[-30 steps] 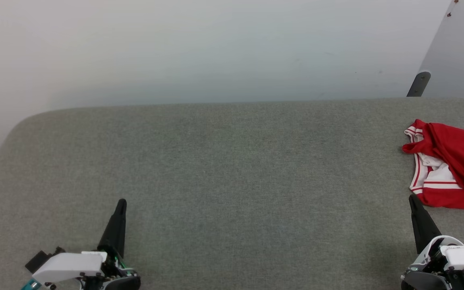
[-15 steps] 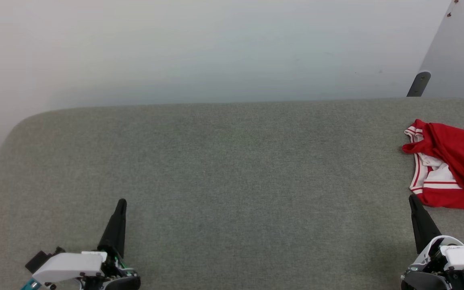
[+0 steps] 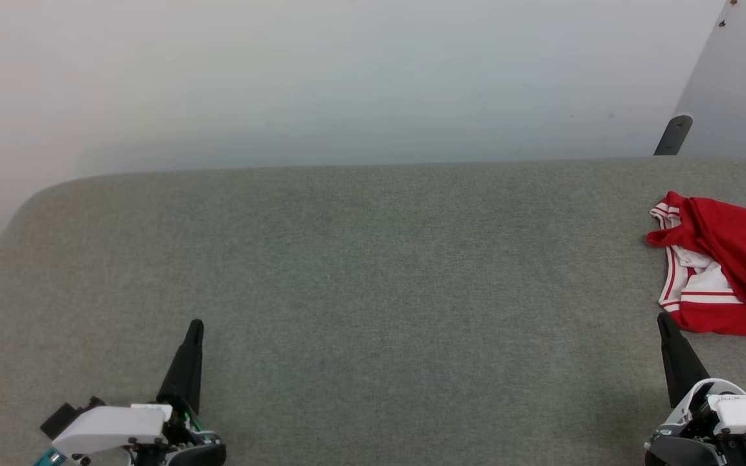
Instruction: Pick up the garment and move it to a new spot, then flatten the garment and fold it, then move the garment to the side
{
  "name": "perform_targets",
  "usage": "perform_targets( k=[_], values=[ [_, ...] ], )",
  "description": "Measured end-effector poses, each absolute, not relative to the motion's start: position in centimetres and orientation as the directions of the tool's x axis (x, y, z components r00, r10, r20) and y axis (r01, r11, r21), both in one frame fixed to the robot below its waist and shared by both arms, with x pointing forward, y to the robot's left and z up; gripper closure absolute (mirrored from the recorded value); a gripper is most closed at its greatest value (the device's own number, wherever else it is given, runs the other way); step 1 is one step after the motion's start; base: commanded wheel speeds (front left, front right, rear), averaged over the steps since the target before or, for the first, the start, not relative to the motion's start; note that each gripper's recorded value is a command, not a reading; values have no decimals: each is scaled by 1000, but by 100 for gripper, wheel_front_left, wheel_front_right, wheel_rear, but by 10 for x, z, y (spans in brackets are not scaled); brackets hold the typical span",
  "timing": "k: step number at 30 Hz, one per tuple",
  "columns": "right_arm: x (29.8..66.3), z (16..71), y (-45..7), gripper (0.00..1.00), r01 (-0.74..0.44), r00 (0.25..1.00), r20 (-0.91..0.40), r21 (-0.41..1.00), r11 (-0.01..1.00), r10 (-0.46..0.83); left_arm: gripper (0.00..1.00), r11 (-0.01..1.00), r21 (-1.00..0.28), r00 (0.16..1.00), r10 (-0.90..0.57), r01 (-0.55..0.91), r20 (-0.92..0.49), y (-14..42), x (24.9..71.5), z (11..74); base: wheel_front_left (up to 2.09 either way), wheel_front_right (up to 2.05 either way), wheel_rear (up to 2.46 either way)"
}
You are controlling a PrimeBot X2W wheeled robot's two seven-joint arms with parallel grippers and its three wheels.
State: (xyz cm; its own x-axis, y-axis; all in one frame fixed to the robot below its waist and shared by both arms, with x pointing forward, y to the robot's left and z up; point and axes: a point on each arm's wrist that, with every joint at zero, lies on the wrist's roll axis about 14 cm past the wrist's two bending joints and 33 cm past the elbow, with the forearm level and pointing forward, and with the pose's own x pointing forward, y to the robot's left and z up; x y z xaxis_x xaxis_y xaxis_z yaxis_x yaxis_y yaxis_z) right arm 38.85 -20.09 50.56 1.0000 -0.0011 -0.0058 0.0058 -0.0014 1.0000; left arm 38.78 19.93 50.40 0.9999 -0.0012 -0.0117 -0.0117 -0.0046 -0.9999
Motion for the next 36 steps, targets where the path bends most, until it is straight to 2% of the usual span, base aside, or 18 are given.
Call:
perform_targets(
  k=[36],
  values=[
    [389,506,-201,100,6,1000,-6,1000,-2,-1,100,-5,-1000,1000,-1,-11,-11,199,388,504,0,0,0]
  ],
)
